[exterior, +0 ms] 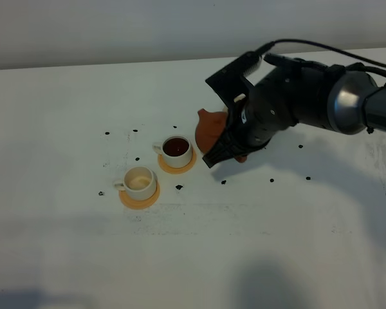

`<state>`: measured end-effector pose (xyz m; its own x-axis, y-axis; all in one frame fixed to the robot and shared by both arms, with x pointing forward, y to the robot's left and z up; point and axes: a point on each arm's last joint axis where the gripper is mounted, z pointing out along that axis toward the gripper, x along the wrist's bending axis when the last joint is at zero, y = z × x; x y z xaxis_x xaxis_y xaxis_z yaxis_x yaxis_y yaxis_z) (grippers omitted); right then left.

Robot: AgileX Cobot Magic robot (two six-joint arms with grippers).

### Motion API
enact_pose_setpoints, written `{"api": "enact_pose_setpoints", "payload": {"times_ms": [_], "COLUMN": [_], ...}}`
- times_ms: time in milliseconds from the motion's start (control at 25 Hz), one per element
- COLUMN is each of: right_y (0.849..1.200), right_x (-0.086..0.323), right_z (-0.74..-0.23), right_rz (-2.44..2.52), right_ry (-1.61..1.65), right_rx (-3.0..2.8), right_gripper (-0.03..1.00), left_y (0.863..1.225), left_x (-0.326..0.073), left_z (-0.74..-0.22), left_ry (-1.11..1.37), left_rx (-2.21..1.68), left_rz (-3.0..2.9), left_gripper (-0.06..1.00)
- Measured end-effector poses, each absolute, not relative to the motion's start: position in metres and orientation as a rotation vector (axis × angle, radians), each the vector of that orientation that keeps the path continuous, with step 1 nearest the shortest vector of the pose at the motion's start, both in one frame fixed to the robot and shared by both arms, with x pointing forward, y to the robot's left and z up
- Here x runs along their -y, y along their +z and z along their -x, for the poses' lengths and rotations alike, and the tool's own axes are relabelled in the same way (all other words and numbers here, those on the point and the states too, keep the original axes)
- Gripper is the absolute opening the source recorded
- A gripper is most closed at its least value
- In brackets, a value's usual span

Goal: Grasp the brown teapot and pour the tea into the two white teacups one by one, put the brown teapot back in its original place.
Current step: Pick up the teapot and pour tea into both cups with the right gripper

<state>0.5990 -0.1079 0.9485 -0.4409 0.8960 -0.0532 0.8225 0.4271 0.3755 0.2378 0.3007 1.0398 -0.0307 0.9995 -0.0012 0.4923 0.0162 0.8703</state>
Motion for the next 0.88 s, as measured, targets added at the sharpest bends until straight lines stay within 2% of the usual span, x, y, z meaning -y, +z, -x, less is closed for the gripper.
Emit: {"api": "enact_pose_setpoints", "payload": {"times_ms": [480,720,880], "right_y": [0.921,0.927,0.949], "right_x": [0.112,0.113,0.117], "right_z": [-0.593,-0.592,-0.588], "right_rz": [-1.522,-1.515,-1.483], "right_ry": [0.485,0.488,0.5], "right_rx": [-2.425,-2.422,-2.407], "right_gripper": [0.09,0.09,0.09], "left_y": [1.04,1.04,1.04], "left_x": [-0.301,-0.301,-0.301], "left_z": [-0.238,-0.238,-0.238], "left_ry": [0.935,0.935,0.935], "left_rx": [-1.606,-1.606,-1.606], "left_rz": [-1.556,-1.556,-1.556], "left_gripper": [0.22,0.22,0.22]}}
